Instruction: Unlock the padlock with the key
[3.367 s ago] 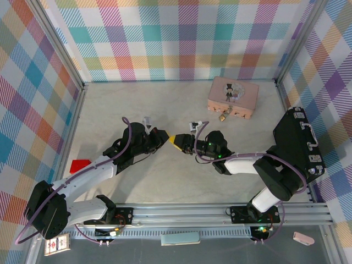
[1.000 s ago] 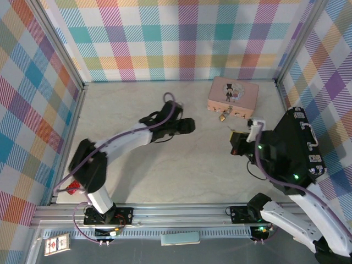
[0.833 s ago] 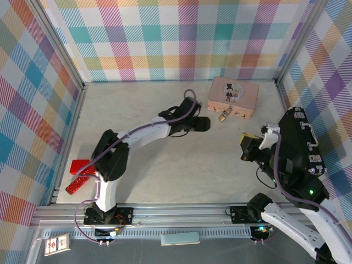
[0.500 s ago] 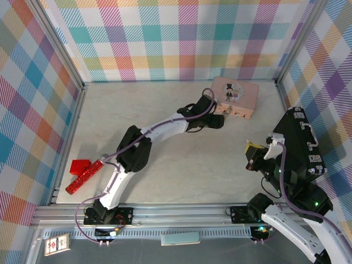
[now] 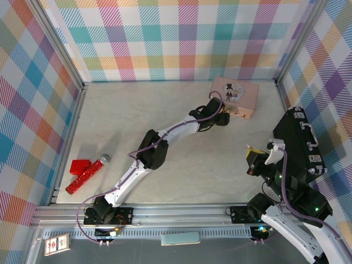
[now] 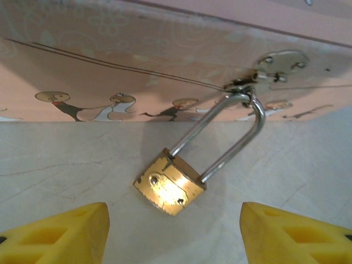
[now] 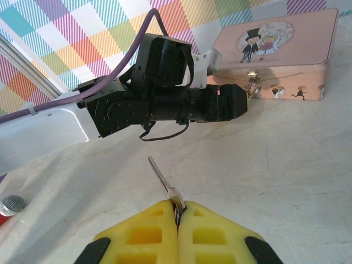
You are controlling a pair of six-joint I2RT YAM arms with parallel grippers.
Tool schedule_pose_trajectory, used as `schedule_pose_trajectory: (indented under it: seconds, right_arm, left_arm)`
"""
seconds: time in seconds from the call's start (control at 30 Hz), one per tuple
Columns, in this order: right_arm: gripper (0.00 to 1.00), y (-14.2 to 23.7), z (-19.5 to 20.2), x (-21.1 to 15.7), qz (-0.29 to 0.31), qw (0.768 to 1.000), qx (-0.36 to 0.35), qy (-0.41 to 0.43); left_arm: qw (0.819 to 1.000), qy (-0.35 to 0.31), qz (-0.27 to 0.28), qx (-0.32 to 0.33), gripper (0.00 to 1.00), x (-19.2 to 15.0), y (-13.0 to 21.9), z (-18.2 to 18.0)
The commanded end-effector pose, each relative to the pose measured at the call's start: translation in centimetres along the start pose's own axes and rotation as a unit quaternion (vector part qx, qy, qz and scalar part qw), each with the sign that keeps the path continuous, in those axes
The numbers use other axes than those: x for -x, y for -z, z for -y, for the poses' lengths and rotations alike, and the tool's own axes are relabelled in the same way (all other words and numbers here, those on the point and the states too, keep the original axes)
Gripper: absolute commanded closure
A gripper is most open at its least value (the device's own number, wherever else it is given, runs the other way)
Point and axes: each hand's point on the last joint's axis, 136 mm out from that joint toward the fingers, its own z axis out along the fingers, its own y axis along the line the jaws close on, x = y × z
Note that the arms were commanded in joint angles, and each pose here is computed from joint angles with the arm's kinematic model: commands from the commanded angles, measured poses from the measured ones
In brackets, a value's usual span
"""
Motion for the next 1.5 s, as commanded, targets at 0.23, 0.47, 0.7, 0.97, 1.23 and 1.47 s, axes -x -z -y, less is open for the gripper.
schedule_pose_trajectory:
  seconds: [0.23,0.47,0.7,0.97,1.23,1.47]
  right_arm:
    - [1.0,-0.8,-0.5,-1.8,-0.021,0.999,0.023,-0.027]
    - [1.0,-1.0,-0.3,-2.1,-0.022,0.999,0.022,-0.027]
    - [1.0,-1.3,-0.5,-2.0,-0.022,0.999,0.02,-0.026]
    - [1.0,-1.8,-0.7,-1.6,-0.026,0.999,0.014,-0.027]
    - [1.0,-2.9,-1.5,-1.4,-0.046,0.999,0.008,-0.023]
    - [1.0,-4.3,-3.1,-1.0,-0.063,0.998,0.023,-0.02]
  left_arm:
    - [0.997,0.048,0.048,-0.022,0.38,1.2,-2.7,0.4]
    - [0.995,0.068,0.064,-0.039,0.41,1.3,-3.8,0.5]
    - [0.995,0.067,0.055,-0.042,0.58,0.9,-3.6,0.8]
    - [0.994,0.079,0.077,-0.001,0.78,1.8,-1.7,-0.6]
    - [0.993,0.086,0.078,0.009,0.87,2.1,0.8,-1.6]
    - [0.99,0.115,0.08,0.026,0.9,1.0,3.9,-5.9]
